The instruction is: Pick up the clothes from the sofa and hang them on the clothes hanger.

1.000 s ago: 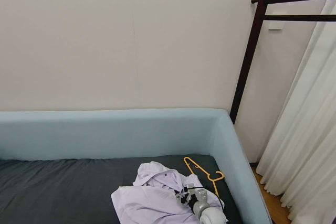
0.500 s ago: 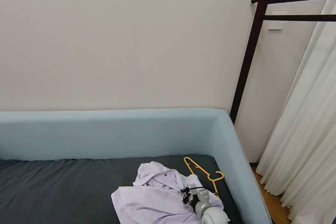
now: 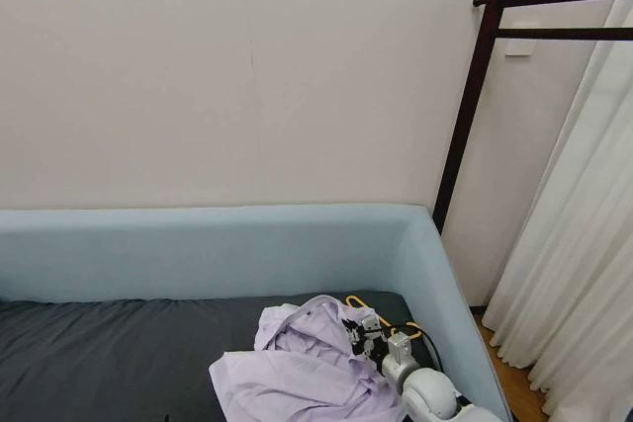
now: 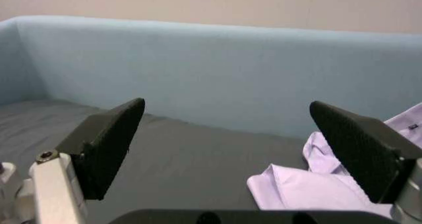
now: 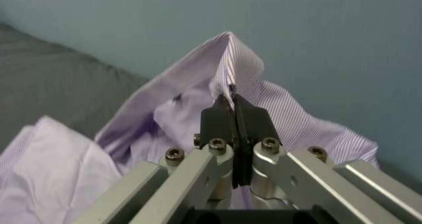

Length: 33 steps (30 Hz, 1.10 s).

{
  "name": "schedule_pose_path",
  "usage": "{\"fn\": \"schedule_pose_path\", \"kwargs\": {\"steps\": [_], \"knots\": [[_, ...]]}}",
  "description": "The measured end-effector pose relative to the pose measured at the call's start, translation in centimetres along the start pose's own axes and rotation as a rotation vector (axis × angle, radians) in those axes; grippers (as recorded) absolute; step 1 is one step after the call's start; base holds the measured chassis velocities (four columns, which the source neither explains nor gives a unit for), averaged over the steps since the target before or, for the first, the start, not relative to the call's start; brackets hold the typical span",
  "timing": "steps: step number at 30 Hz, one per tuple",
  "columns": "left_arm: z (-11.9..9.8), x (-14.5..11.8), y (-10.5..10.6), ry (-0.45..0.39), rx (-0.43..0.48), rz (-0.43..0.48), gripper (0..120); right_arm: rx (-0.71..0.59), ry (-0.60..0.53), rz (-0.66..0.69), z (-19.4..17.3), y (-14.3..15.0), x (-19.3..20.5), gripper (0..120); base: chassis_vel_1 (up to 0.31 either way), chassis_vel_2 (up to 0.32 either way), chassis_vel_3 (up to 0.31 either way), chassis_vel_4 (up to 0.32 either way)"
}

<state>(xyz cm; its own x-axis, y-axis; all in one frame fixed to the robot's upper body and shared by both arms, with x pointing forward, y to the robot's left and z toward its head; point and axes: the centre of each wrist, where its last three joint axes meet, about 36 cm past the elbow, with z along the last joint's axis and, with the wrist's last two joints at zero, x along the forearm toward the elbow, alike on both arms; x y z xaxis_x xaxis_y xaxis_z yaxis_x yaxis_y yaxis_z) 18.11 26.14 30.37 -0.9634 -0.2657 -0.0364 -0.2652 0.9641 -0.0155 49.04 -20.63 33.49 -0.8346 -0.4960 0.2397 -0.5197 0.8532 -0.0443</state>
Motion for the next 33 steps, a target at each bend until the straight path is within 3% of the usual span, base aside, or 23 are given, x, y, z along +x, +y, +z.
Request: {"fn": "schedule_pose_path", "kwargs": {"steps": [9,14,16,18,19,21,22,26,33], "knots": [[-1.6,-4.7,0.8,0.023,-0.007,0.133,99,0.082,-0.106,-0.016,-5.1,-1.9,2.8,0,0.000,0.000,0.000,0.000],[-1.2,-10.0,1.9,0.041,-0.068,0.278,99,0.090,-0.184,-0.018,-9.3,-3.7,5.6,0,0.000,0.000,0.000,0.000],[-1.2,-10.9,1.7,0.041,-0.075,0.295,99,0.096,-0.196,-0.018,-10.1,-4.0,6.2,0,0.000,0.000,0.000,0.000],[-1.1,-12.7,0.6,0.052,-0.083,0.346,99,0.122,-0.223,-0.023,-12.1,-4.6,7.2,0,0.000,0.000,0.000,0.000],[-1.0,-12.9,0.2,0.058,-0.082,0.361,99,0.129,-0.228,-0.024,-12.5,-4.7,7.4,0,0.000,0.000,0.000,0.000],[0.1,-13.2,-2.9,0.072,-0.076,0.456,99,0.152,-0.234,-0.029,-13.6,-5.1,7.9,0,0.000,0.000,0.000,0.000],[0.1,-13.2,-2.9,0.072,-0.076,0.456,99,0.152,-0.234,-0.029,-13.6,-5.1,7.9,0,0.000,0.000,0.000,0.000],[2.1,-13.5,-6.1,0.088,-0.083,0.586,99,0.152,-0.221,-0.032,-14.4,-4.8,9.0,0,0.000,0.000,0.000,0.000],[4.4,-15.3,-9.7,0.060,-0.125,0.630,97,0.141,-0.224,-0.040,-15.8,-4.1,10.3,0,0.000,0.000,0.000,0.000]]}}
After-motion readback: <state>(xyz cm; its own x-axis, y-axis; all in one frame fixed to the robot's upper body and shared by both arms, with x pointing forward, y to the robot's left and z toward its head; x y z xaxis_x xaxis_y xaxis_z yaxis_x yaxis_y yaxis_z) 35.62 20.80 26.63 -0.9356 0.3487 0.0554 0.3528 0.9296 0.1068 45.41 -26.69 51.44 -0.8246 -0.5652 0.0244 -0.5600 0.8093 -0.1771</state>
